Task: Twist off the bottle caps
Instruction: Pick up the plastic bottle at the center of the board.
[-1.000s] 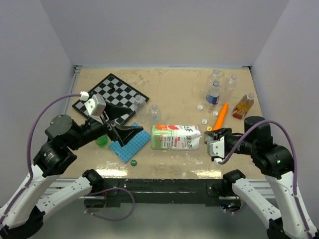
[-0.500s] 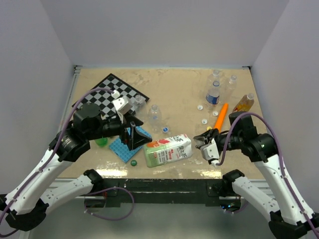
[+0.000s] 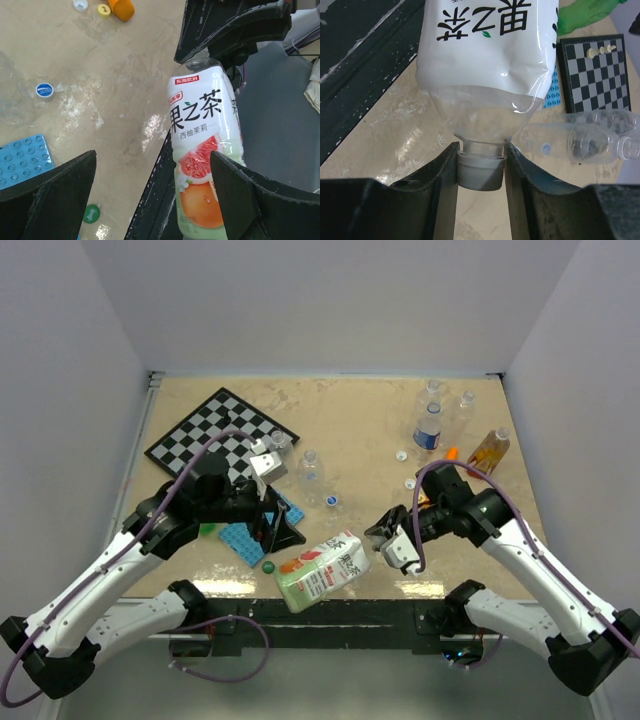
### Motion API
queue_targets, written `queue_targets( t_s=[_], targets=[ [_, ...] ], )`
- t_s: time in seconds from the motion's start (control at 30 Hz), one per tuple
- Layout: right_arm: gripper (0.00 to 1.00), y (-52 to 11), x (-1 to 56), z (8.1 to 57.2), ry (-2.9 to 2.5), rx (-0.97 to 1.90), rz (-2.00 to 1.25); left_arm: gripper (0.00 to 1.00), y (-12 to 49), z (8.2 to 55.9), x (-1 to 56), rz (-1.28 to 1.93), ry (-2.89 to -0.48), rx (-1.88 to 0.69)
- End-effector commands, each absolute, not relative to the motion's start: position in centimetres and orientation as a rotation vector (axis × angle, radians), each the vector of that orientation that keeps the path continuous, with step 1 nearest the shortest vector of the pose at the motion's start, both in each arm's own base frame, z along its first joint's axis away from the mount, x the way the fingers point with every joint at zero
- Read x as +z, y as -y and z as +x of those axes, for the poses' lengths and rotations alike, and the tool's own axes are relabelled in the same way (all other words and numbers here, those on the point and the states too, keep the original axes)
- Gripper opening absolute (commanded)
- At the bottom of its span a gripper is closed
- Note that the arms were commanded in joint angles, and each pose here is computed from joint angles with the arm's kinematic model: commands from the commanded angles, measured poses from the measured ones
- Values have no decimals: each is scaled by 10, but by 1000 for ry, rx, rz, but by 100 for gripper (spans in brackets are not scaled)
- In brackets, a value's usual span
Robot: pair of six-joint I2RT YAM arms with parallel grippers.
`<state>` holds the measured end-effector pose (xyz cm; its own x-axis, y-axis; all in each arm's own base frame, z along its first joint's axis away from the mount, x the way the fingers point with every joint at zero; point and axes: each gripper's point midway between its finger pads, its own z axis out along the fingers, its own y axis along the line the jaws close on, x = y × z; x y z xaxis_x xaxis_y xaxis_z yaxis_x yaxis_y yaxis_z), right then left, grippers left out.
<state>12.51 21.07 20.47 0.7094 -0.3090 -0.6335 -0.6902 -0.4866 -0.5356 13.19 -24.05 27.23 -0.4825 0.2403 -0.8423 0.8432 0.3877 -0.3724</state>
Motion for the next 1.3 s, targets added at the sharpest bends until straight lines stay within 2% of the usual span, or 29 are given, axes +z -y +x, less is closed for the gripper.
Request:
queue_targets(
  t_s=[0.0, 0.33, 0.67, 0.83, 0.87, 1.0, 1.1, 1.2, 1.27],
  targets=[
    [0, -225, 206, 119, -621, 595, -2106, 100, 243, 125, 251, 978, -1982, -1125],
    [0, -245, 189, 129, -685, 561, -2136, 100, 266, 90, 234, 1045, -1949, -1500],
    [0, -251, 198, 143, -732, 505, -2080, 100, 278, 73, 204, 1119, -2037, -1647],
    [0, -250, 201, 145, -745, 485, -2072, 97, 281, 72, 184, 1168, -2151, -1606],
    [0, -249, 200, 144, -747, 492, -2075, 93, 282, 72, 181, 1179, -2166, -1594],
    [0, -248, 195, 142, -754, 499, -2085, 60, 286, 74, 171, 1193, -2208, -1578],
    [0, -246, 195, 142, -760, 491, -2083, 47, 287, 76, 166, 1203, -2222, -1554],
    [2, -244, 196, 141, -775, 493, -2078, 28, 285, 79, 162, 1213, -2220, -1513],
    [6, -244, 198, 140, -786, 501, -2067, 10, 285, 81, 161, 1228, -2204, -1490]
  ],
)
